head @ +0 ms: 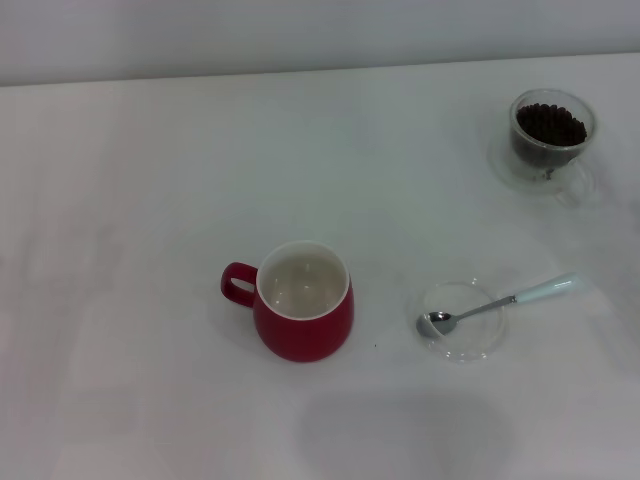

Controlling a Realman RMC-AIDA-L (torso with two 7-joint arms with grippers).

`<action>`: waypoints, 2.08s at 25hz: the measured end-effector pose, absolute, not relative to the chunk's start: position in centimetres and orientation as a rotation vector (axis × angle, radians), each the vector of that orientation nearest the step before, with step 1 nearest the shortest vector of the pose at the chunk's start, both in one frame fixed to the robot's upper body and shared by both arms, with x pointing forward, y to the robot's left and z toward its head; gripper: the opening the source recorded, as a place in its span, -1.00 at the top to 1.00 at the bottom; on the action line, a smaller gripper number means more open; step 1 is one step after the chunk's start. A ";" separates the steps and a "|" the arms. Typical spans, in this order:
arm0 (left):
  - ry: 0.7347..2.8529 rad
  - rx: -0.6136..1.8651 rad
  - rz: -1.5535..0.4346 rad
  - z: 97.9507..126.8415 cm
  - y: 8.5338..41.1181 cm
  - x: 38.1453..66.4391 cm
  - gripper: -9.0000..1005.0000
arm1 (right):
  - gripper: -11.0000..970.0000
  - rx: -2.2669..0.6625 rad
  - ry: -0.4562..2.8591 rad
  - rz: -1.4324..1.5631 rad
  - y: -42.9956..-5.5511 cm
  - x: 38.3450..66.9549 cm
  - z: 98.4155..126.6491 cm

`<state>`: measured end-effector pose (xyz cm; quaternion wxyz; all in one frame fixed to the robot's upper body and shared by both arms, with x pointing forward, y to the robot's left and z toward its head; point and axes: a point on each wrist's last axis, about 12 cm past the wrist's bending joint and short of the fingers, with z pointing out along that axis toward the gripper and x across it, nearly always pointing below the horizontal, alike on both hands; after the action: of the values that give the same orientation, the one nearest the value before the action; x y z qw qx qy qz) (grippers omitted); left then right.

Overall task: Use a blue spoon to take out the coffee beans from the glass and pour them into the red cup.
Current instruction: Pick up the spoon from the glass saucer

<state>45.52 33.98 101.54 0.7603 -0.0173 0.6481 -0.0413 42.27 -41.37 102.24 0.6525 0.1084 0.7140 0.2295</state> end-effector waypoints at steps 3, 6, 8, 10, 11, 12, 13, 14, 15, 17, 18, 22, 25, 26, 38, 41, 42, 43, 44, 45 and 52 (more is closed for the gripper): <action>1.410 -0.036 -0.089 101.6 34.0 45.7 -0.74 | -0.75 0.316 1.692 0.626 -42.2 42.2 102.3; 1.410 -0.039 -0.087 101.6 34.0 45.9 -0.74 | -0.75 0.351 1.744 0.717 -42.1 42.2 102.2; 1.414 -0.040 -0.087 101.6 34.0 46.0 -0.74 | -0.75 0.376 1.757 0.770 -41.8 42.2 102.2; 1.415 -0.041 -0.086 101.6 34.0 46.0 -0.74 | -0.75 0.411 1.763 0.821 -41.5 42.2 102.0; 1.416 -0.041 -0.086 101.6 34.0 46.0 -0.74 | -0.75 0.433 1.771 0.851 -41.4 42.2 102.0; 1.416 -0.041 -0.086 101.6 34.0 46.0 -0.74 | -0.75 0.455 1.781 0.882 -41.3 42.2 101.9; 1.416 -0.041 -0.086 101.6 34.0 46.0 -0.74 | -0.75 0.468 1.793 0.907 -41.2 42.1 101.9; 1.417 -0.041 -0.085 101.6 34.0 46.0 -0.74 | -0.75 0.481 1.805 0.933 -41.1 42.1 101.8; 1.418 -0.042 -0.085 101.6 34.0 46.0 -0.74 | -0.75 0.492 1.829 0.968 -40.9 42.1 101.7; 1.419 -0.042 -0.084 101.5 34.0 45.9 -0.74 | -0.75 0.494 1.839 0.979 -40.8 42.1 101.7; 1.419 -0.042 -0.084 101.5 34.0 45.9 -0.74 | -0.75 0.491 1.857 0.992 -40.6 41.9 101.5; 1.420 -0.042 -0.084 101.5 34.0 45.9 -0.74 | -0.75 0.491 1.876 1.005 -40.2 41.8 101.2; 1.421 -0.039 -0.082 101.5 34.1 45.8 -0.74 | -0.75 0.492 1.890 1.016 -39.8 41.7 100.9; 1.421 -0.037 -0.080 101.5 34.2 45.8 -0.74 | -0.75 0.491 1.894 1.022 -39.6 41.7 100.9; 1.413 -0.023 -0.073 101.7 34.4 45.8 -0.74 | -0.74 0.467 1.923 1.052 -38.8 41.7 100.5; 1.410 -0.020 -0.070 101.8 34.4 45.9 -0.74 | -0.74 0.457 1.924 1.065 -38.6 41.7 100.6; 1.410 -0.020 -0.069 101.8 34.4 45.9 -0.74 | -0.74 0.454 1.924 1.070 -38.5 41.7 100.6; 1.409 -0.020 -0.069 101.8 34.4 45.9 -0.74 | -0.74 0.450 1.926 1.075 -38.4 41.7 100.6; 1.409 -0.020 -0.069 101.8 34.4 45.9 -0.74 | -0.74 0.446 1.930 1.079 -38.3 41.7 100.5; 1.409 -0.020 -0.069 101.8 34.4 45.9 -0.74 | -0.74 0.441 1.935 1.083 -38.2 41.7 100.5; 1.410 -0.020 -0.069 101.7 34.5 45.7 -0.74 | -0.74 0.411 1.962 1.112 -37.5 41.7 100.3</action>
<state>45.74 34.47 101.73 0.7611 -0.0090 0.6478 -0.0316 41.68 -37.47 100.31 0.4121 0.1632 0.7798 0.4421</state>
